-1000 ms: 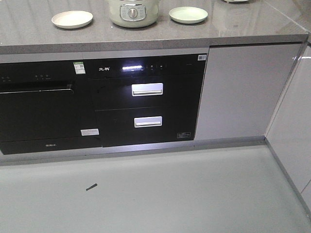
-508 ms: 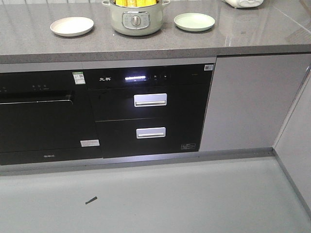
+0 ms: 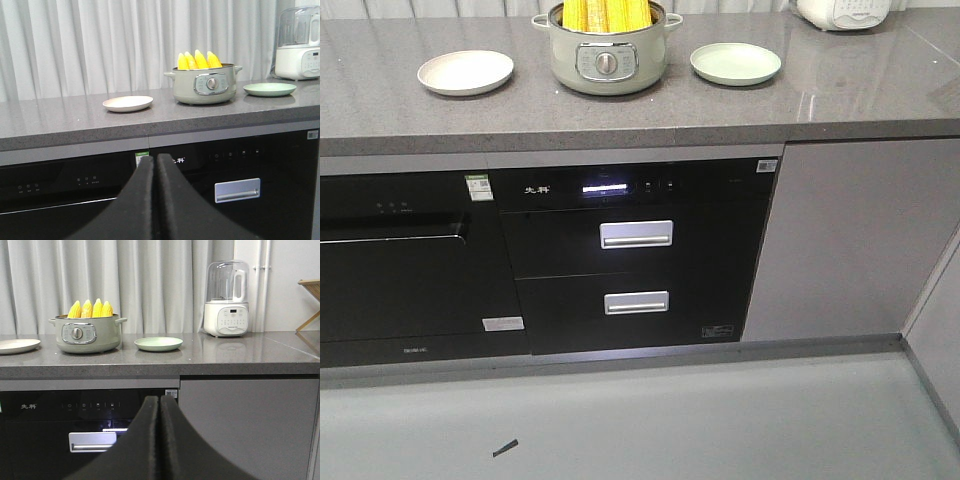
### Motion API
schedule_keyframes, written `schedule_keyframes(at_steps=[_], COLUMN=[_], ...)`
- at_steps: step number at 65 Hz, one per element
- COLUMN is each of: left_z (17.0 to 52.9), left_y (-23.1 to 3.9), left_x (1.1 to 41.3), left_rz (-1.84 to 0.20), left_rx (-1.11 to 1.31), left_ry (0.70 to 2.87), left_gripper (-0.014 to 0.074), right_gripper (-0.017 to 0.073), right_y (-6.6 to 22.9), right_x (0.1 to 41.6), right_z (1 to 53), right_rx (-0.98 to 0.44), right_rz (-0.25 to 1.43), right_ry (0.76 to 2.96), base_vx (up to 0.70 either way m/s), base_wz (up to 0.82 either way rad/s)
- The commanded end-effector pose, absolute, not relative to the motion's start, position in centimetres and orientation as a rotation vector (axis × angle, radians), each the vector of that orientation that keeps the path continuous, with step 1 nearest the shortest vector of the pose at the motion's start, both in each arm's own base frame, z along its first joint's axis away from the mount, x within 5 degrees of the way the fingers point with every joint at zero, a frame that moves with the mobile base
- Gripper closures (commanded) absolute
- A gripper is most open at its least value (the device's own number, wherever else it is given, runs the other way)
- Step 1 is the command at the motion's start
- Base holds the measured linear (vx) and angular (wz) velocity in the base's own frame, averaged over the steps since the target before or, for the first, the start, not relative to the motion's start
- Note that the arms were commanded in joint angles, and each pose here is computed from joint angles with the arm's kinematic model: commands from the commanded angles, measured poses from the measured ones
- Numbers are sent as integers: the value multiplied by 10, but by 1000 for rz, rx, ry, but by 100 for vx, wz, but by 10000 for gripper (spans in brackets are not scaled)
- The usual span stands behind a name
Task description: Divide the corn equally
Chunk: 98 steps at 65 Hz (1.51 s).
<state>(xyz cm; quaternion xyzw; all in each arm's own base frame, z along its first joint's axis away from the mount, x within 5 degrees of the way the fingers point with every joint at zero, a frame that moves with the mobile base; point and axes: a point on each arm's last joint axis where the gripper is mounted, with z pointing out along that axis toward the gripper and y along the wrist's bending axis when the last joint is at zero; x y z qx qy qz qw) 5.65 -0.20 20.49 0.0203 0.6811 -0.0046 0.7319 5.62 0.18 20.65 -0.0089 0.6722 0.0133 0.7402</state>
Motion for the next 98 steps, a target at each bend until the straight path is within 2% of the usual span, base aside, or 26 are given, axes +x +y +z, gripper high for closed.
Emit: schedule_keyframes(at_steps=[1,98], left_z=[209,209], left_y=[-2,-2], left_x=[55,55], left_rz=[-24,-24], left_rx=[40,40], left_ry=[1422,1422], left_gripper=[601,601], right_gripper=[570,570], right_y=[2,2], right_x=[55,55], right_z=[211,211], right_rx=[-24,-24], right_rz=[19,19], right_ry=[1399,1399], base_vx=[20,18], base_wz=[1,0])
